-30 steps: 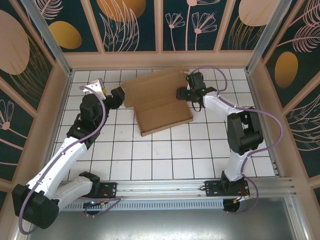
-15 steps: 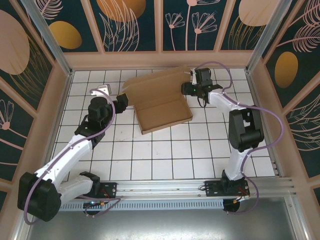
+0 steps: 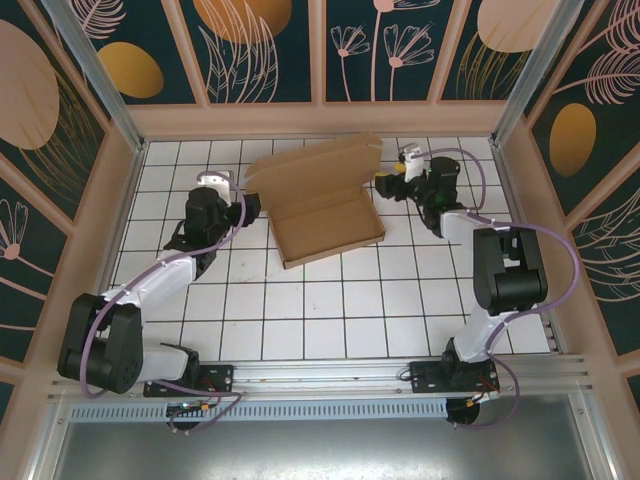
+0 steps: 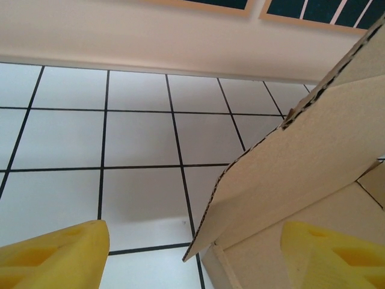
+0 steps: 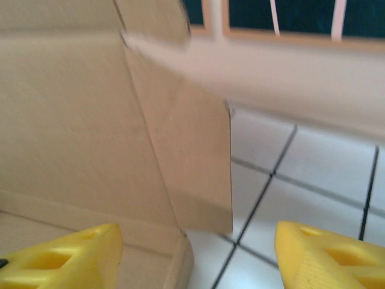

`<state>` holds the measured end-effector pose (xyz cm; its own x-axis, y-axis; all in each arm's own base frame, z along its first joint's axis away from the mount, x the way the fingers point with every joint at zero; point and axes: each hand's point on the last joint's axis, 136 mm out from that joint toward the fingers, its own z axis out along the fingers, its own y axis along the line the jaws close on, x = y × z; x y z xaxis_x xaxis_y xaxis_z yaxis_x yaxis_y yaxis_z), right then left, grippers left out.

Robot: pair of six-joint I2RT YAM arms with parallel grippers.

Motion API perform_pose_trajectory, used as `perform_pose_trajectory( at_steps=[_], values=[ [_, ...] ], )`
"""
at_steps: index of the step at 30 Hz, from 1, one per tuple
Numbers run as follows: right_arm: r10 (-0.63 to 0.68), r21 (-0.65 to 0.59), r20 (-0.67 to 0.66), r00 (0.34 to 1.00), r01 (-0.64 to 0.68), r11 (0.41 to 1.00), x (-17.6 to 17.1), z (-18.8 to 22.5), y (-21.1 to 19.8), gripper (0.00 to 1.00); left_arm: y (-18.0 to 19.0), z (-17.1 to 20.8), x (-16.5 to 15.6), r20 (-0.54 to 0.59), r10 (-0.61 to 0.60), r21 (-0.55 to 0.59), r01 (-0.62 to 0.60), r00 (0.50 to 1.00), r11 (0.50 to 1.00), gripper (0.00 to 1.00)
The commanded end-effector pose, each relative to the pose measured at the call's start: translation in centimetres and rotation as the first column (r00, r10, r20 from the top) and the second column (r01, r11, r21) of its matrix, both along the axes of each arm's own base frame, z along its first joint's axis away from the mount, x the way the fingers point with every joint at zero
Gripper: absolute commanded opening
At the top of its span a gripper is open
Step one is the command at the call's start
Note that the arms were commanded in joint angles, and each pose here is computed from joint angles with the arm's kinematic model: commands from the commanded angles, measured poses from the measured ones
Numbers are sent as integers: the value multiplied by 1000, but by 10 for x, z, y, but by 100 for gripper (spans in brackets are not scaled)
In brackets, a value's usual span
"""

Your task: Fold the paper box

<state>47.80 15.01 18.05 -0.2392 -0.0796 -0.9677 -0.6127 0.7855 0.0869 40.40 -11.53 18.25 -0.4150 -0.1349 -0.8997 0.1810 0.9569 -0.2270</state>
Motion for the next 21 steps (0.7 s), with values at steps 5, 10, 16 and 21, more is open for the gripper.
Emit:
perform_pose_trajectory(
  at_steps=[5, 10, 16, 21],
  values=[
    [246, 9, 175, 953, -252, 968, 4, 21, 18, 66, -14, 15, 11, 137, -131, 108, 117, 982, 987, 75],
    [233, -18, 168, 958, -234, 972, 22, 11, 16, 68, -19, 14, 11, 166, -200, 168, 172, 966, 971, 74],
    [255, -32, 166, 952, -254, 967, 38, 1, 19, 72, -23, -1, 10, 174, -298, 172, 269, 938, 948, 73],
    [267, -47, 174, 948, -263, 964, 49, -6, 17, 72, -33, -8, 12, 174, -354, 177, 325, 919, 929, 71]
  ],
)
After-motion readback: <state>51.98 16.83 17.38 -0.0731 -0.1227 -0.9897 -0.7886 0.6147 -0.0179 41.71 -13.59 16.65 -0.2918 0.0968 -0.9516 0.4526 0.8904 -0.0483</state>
